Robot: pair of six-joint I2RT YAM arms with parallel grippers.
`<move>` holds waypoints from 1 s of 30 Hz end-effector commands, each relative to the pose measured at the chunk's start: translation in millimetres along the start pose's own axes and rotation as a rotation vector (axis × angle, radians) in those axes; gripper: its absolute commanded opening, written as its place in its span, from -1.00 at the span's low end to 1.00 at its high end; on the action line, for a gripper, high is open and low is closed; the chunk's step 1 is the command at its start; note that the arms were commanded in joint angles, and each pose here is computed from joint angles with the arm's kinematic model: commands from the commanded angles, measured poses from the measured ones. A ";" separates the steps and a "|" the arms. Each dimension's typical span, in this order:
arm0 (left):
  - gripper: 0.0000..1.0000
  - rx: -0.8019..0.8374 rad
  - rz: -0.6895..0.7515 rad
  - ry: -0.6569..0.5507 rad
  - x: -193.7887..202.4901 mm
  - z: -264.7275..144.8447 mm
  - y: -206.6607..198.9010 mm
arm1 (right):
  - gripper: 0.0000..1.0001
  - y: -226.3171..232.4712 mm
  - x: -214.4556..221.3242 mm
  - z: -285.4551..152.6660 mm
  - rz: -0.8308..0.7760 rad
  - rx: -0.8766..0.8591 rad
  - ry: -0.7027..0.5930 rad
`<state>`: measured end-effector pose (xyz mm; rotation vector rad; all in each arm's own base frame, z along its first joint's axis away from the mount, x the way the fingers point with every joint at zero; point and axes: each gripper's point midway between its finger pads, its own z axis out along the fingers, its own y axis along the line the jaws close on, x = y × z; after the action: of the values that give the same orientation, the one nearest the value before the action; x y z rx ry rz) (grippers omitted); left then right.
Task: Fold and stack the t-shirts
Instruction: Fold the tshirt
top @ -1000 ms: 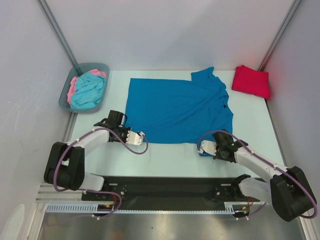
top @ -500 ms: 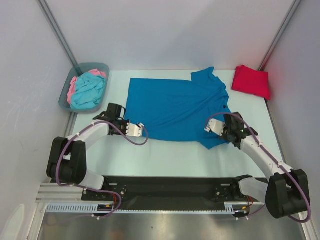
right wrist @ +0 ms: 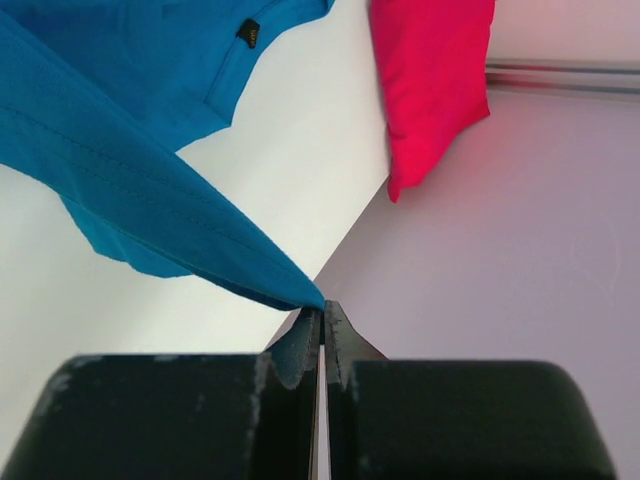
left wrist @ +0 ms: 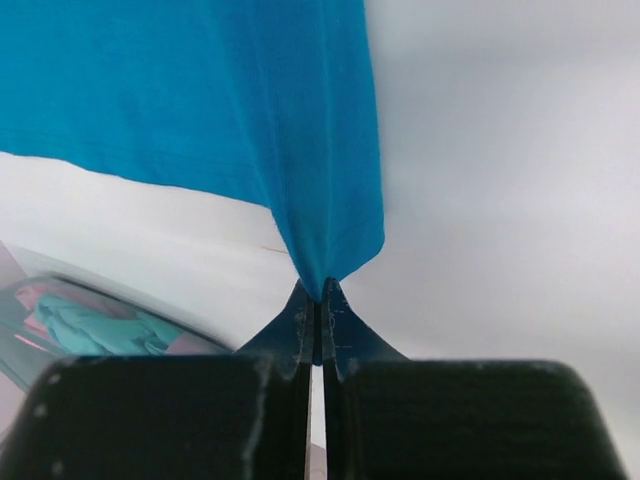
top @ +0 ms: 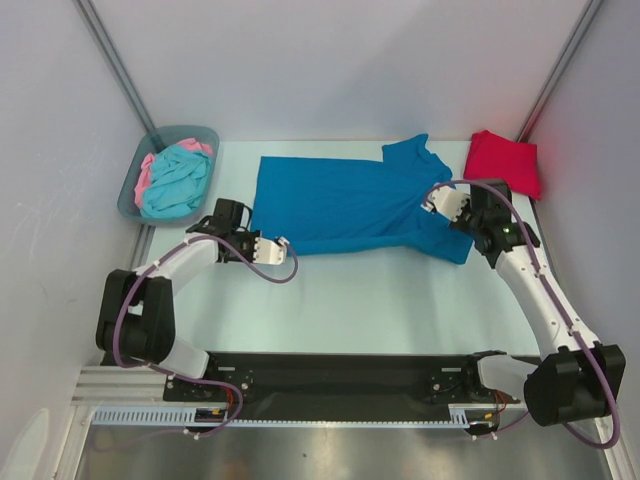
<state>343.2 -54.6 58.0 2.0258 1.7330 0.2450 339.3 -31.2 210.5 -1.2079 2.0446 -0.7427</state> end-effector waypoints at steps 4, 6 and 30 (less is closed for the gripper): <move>-0.99 -0.065 0.002 -0.031 -2.1 -15.0 31.3 | -1.00 -25.0 -14.7 -24.2 0.051 0.005 -0.051; -0.99 -0.067 0.011 -0.030 -2.3 -18.9 34.2 | -1.00 -20.4 -19.1 -33.8 0.060 -0.054 -0.068; -0.99 0.069 0.087 -0.061 -8.4 -47.9 -6.1 | -1.00 163.7 -19.6 -108.3 -0.091 -0.831 0.014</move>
<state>331.7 -52.3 96.7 2.1050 1.6739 0.1896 208.0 72.9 160.6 -1.6961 2.3514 0.0470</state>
